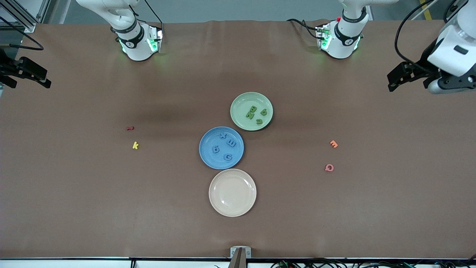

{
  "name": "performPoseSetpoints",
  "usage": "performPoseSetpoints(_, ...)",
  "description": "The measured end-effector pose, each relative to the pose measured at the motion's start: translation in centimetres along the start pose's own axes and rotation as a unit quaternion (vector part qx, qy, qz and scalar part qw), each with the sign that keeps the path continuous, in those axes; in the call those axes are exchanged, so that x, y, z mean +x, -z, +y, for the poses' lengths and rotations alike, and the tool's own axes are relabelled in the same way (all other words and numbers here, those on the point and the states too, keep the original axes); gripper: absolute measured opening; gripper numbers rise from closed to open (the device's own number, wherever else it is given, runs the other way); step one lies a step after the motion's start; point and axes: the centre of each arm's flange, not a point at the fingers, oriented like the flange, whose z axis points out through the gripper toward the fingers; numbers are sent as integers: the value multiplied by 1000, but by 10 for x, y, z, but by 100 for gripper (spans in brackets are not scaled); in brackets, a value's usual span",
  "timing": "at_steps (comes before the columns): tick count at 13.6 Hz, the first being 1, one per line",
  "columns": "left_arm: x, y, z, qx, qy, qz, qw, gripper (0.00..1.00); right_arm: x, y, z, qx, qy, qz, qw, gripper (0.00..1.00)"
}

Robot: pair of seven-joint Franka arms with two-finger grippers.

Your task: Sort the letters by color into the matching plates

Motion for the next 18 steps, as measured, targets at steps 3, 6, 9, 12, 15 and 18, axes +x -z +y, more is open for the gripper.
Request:
performPoseSetpoints(3,-19,5,-7,4,1,1,1000,100,0,0,0,0,0,-1,1000,100)
performPoseSetpoints(6,-30,8,-11,6,4,3,1000,100,-1,-1,2,0,-2,-2,1000,100)
performPoseSetpoints(9,-29,10,-29,6,23,5,1000,100,-1,-2,3,0,-2,-3,1000,100)
performPoseSetpoints(12,-28,11,-31,5,25,5,1000,100,-1,-3,3,0,-3,-3,1000,100)
performPoseSetpoints(15,-27,9,-28,0,22,3,1000,100,-1,-3,1,0,-1,-3,1000,100)
performPoseSetpoints(18,-28,8,-23,-15,20,-1,1000,100,-1,-3,1,2,-1,-3,1000,100)
